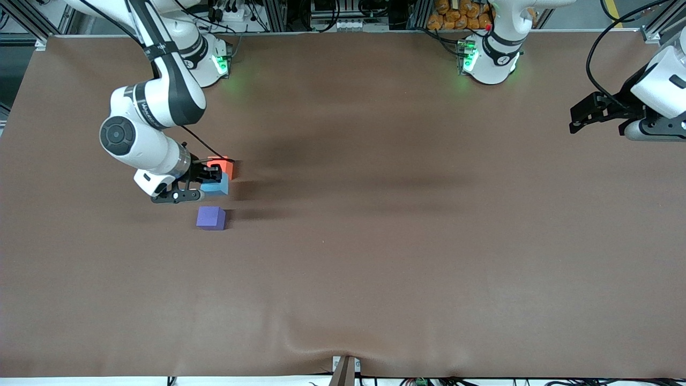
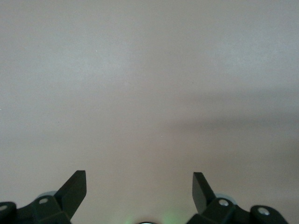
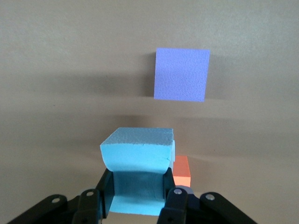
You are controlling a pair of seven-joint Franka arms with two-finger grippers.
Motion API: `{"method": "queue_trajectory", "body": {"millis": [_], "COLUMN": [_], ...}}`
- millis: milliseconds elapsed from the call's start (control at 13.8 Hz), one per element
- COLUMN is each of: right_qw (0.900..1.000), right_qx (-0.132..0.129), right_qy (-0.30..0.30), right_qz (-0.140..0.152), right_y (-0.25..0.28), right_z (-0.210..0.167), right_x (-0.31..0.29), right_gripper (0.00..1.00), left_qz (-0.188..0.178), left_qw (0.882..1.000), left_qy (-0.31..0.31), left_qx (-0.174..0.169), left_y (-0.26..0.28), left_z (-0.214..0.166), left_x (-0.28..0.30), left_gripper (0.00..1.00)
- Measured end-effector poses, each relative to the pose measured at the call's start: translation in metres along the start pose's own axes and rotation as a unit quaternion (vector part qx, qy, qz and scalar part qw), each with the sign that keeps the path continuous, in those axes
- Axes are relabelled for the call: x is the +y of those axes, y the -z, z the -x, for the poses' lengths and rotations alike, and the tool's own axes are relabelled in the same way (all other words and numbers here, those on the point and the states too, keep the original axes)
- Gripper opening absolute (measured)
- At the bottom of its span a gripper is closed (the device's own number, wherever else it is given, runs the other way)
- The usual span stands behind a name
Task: Place blue block between orange and purple blocks
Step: 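Lower the blue block with the right gripper between orange and purple blocks, then open the right gripper and lift it away from the blocks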
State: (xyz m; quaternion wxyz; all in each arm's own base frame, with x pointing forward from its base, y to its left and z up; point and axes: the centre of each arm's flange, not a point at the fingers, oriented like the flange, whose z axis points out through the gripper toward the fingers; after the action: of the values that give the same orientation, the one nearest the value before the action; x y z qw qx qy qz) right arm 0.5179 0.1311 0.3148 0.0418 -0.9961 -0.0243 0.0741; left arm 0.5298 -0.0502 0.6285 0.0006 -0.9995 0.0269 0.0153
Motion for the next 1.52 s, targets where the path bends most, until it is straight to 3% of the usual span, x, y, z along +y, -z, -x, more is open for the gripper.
{"method": "queue_trajectory", "body": {"millis": [434, 1157, 1519], "right_qw": [1.000, 0.999, 0.999], "right_qx": [0.025, 0.042, 0.038], "right_qy": [0.016, 0.016, 0.014], "right_qz": [-0.001, 0.001, 0.004], "right_y": [-0.013, -0.040, -0.066], "right_z": [0.000, 0.007, 0.010], "right_x": [0.024, 0.043, 0.044], "right_gripper": [0.46, 0.46, 0.46], "left_qz": [0.000, 0.000, 0.000], "left_qw": [1.000, 1.000, 1.000], "left_qy": [0.000, 0.000, 0.000], "left_qx": [0.000, -0.001, -0.001], "left_y": [0.000, -0.001, -0.001], "left_z": [0.000, 0.000, 0.000], "left_x": [0.000, 0.000, 0.000], "left_gripper": [1.00, 1.00, 1.00]}}
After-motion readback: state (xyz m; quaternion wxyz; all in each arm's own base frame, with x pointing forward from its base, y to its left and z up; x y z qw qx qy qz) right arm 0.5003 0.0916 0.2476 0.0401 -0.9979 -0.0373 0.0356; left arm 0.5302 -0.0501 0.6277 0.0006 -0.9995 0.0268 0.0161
